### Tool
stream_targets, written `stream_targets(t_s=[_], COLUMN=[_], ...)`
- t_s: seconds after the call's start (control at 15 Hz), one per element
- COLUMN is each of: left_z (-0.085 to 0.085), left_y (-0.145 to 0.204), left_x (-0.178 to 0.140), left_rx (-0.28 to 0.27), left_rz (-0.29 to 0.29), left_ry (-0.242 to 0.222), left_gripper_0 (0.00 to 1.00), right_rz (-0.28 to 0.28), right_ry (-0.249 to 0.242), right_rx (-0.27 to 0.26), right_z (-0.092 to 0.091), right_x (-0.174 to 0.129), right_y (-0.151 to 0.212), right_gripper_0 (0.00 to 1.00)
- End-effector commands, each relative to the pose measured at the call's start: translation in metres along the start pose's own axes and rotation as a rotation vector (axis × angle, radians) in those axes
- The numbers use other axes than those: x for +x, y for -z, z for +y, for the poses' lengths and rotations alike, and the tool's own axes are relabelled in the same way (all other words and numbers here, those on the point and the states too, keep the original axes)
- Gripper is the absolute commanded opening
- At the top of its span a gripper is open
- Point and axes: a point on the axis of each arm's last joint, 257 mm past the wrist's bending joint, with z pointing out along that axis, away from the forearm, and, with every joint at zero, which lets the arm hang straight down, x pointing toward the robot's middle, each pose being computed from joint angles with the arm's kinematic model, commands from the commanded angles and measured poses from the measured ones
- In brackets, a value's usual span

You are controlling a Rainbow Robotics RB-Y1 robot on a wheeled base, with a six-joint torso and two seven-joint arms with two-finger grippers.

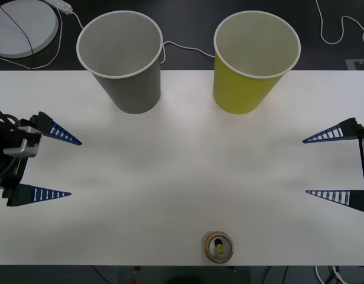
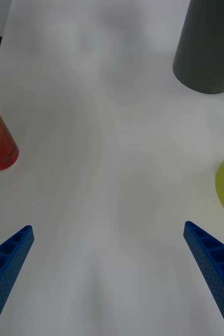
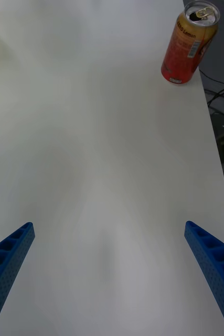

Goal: Put the can into the green bin and the plastic bottle into the gray bin

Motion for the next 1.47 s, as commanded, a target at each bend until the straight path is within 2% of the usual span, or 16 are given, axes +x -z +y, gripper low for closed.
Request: stream_targets(t_s=[0.07, 0.2, 0.33, 0.47, 0.73, 0.87, 1.07, 1.13, 1.33, 1.47], left_z=[0.0, 0.0, 0.0, 0.0, 0.0, 0.0, 0.0, 0.0, 0.0, 0.0], left_y=[0.0, 0.0, 0.0, 0.0, 0.0, 0.0, 0.0, 0.0, 0.0, 0.0], left_x=[0.0, 0.0, 0.0, 0.0, 0.0, 0.0, 0.0, 0.0, 0.0, 0.0], left_rx=[0.0, 0.0, 0.0, 0.0, 0.0, 0.0, 0.0, 0.0, 0.0, 0.0], left_rz=[0.0, 0.0, 0.0, 0.0, 0.0, 0.0, 0.0, 0.0, 0.0, 0.0], left_ry=[0.0, 0.0, 0.0, 0.0, 0.0, 0.0, 0.0, 0.0, 0.0, 0.0], left_gripper_0=[1.0, 1.0, 1.0, 1.0, 1.0, 1.0, 1.0, 1.0, 1.0, 1.0], right_rz=[0.0, -0.013, -0.032, -0.03, -0.021, -0.021, -0.041, -0.045, -0.086, -0.098], right_ry=[0.0, -0.008, 0.004, 0.007, 0.007, 0.074, 0.098, 0.116, 0.117, 0.134], right_rx=[0.0, 0.0, 0.002, -0.002, -0.017, -0.021, -0.003, -0.016, -0.08, -0.102], right_z=[0.0, 0.002, 0.0, 0.002, 0.018, 0.023, 0.023, 0.027, 0.049, 0.059], right_x=[0.0, -0.001, -0.007, -0.005, 0.005, 0.01, 0.032, 0.037, 0.052, 0.06], right_y=[0.0, -0.002, -0.001, -0.001, -0.002, -0.002, 0.001, 0.002, 0.0, 0.0], right_gripper_0=[1.0, 1.0, 1.0, 1.0, 1.0, 1.0, 1.0, 1.0, 1.0, 1.0])
